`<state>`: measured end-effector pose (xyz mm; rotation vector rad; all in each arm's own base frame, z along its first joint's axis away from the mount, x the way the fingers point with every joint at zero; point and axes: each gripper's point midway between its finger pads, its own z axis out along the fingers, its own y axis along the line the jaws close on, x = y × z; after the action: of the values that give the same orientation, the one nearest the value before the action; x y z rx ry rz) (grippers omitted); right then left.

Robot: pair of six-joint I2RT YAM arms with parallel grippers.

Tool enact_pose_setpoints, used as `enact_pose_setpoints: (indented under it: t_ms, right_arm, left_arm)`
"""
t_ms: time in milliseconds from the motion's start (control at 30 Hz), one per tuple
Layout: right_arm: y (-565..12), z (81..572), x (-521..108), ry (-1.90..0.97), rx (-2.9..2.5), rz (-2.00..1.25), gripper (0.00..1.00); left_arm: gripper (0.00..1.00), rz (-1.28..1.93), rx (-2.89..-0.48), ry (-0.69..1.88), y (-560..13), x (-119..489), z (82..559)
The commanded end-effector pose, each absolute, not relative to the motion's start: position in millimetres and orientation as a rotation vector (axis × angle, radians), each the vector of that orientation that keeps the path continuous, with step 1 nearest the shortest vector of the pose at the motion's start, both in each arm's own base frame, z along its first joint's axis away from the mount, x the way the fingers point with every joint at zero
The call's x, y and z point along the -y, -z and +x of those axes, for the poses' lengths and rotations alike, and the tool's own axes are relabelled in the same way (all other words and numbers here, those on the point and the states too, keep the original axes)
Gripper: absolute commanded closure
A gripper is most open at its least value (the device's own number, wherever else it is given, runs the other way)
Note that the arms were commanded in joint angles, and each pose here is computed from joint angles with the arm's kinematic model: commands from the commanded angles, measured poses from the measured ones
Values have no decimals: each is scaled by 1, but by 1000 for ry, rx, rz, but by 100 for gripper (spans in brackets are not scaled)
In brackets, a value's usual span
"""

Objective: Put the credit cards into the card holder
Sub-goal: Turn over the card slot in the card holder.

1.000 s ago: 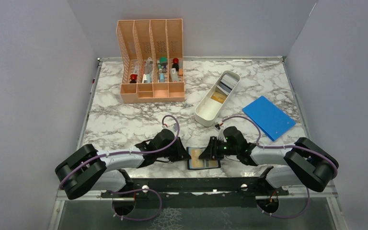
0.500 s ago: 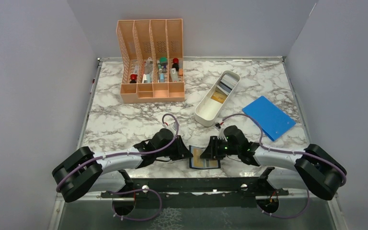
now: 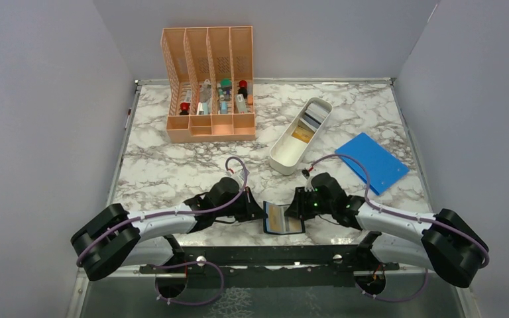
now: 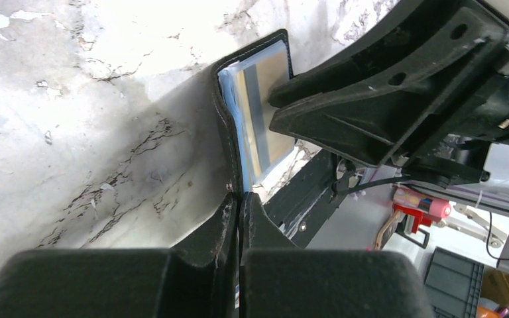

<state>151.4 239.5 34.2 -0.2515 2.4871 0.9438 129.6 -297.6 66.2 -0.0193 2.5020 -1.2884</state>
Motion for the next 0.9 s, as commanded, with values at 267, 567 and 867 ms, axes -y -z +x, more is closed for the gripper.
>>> enact_pose_setpoints:
  t_ms: [267, 567, 867]
  right_arm:
    - [-11, 142, -238, -959, -2521, -260, 70]
    - [-9, 139, -237, -974, -2517, -255, 72]
    - [-3, 131, -241, -1040, -2534, -247, 72]
  left_arm:
    - [81, 84, -2428, 1363, -87, 313, 132]
    - [91, 111, -2419, 1374, -90, 321, 136]
    - [87, 160, -2317, 1473, -112, 327, 134]
